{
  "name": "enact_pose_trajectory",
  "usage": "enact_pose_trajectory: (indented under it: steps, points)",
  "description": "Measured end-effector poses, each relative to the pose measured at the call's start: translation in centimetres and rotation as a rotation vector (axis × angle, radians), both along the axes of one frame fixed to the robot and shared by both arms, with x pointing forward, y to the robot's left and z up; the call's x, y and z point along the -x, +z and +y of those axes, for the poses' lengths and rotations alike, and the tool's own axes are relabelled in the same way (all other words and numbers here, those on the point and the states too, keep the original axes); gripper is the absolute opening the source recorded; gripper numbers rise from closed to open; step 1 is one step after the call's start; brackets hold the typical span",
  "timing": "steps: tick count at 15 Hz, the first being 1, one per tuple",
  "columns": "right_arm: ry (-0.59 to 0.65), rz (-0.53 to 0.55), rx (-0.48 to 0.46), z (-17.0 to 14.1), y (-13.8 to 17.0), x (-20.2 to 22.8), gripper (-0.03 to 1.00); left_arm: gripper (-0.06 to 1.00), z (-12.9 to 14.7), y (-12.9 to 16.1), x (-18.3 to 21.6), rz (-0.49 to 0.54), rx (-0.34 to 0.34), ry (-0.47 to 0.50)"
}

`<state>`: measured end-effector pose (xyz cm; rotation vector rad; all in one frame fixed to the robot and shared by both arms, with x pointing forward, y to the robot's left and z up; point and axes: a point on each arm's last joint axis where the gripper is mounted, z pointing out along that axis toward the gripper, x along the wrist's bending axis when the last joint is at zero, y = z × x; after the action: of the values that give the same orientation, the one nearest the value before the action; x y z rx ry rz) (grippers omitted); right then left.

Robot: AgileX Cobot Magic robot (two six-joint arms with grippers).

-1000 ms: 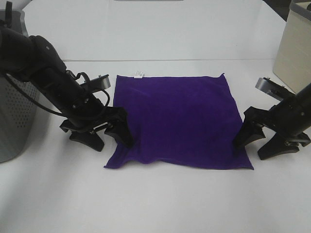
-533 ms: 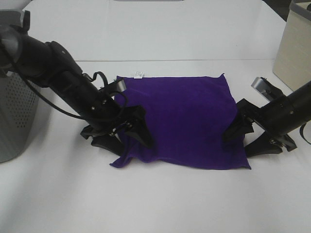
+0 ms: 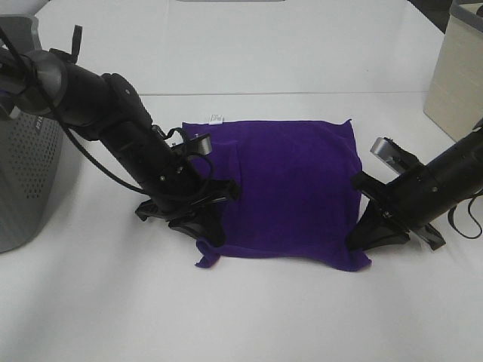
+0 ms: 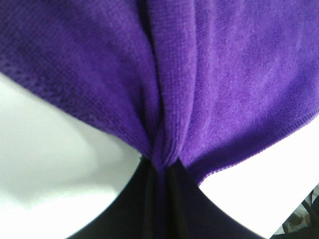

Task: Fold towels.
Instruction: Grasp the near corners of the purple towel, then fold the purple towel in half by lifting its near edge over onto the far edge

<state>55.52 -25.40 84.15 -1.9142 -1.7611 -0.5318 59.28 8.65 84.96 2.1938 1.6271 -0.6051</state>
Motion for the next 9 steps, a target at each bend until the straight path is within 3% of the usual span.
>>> enact_pose_trajectory:
  steps: [4,9]
  points:
    - [0.028,-0.080,0.047,-0.3,2.2,0.1,0.00,0.02,0.3,1.0,0.2,-0.018,-0.020,-0.046]
    - [-0.004,-0.334,0.059,-0.5,8.6,-4.1,0.00,0.02,-0.6,7.0,-2.3,-0.215,0.035,-0.033]
